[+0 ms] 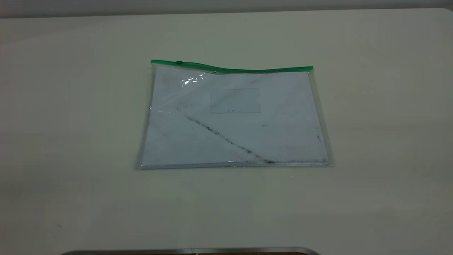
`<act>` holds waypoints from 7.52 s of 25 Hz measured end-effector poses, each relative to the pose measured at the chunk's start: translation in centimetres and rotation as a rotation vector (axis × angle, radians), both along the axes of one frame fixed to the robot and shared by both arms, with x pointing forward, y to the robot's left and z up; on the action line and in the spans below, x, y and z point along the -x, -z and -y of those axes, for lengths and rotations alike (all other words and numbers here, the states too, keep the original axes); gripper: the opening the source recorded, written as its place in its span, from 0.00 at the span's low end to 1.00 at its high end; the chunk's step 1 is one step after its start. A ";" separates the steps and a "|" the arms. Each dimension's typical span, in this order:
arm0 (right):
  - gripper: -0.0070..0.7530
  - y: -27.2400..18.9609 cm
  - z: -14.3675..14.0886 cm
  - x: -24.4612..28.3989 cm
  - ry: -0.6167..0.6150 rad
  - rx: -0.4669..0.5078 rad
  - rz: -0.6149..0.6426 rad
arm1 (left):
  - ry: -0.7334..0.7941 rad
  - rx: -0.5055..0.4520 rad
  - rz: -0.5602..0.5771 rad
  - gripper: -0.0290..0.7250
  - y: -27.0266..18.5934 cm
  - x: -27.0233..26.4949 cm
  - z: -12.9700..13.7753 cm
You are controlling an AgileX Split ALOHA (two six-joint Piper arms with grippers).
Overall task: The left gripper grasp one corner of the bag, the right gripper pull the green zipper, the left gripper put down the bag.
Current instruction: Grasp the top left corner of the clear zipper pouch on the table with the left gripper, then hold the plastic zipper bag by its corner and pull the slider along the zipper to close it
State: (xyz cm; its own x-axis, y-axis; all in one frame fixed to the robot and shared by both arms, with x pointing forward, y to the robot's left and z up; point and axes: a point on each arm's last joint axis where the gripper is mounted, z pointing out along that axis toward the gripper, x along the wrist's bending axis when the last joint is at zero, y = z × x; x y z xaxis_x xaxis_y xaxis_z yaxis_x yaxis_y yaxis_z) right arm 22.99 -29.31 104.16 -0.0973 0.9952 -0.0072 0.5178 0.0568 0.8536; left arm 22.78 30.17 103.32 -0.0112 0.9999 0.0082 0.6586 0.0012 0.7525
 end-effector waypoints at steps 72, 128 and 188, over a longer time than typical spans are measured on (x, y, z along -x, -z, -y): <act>0.74 0.7 -0.8 -24.6 0.043 -0.098 -0.366 | 0.712 0.374 -0.478 0.79 26.5 -46.7 8.4; 0.74 13.5 -14.2 -38.8 -0.638 0.103 -0.457 | 1.988 -0.177 0.011 0.11 16.1 -47.3 21.7; 0.05 14.2 -15.2 -38.8 -0.746 0.067 -0.419 | 1.957 -0.084 0.121 0.11 15.6 -46.1 26.0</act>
State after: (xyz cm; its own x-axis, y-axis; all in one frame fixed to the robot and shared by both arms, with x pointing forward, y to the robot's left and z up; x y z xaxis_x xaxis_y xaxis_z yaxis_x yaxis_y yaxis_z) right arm 61.83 -14.15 90.00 -0.7341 0.6686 0.1190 0.5966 0.5512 0.5833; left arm 68.91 4.21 87.76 0.9212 -0.3656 0.1329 -0.3359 -0.5754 0.7457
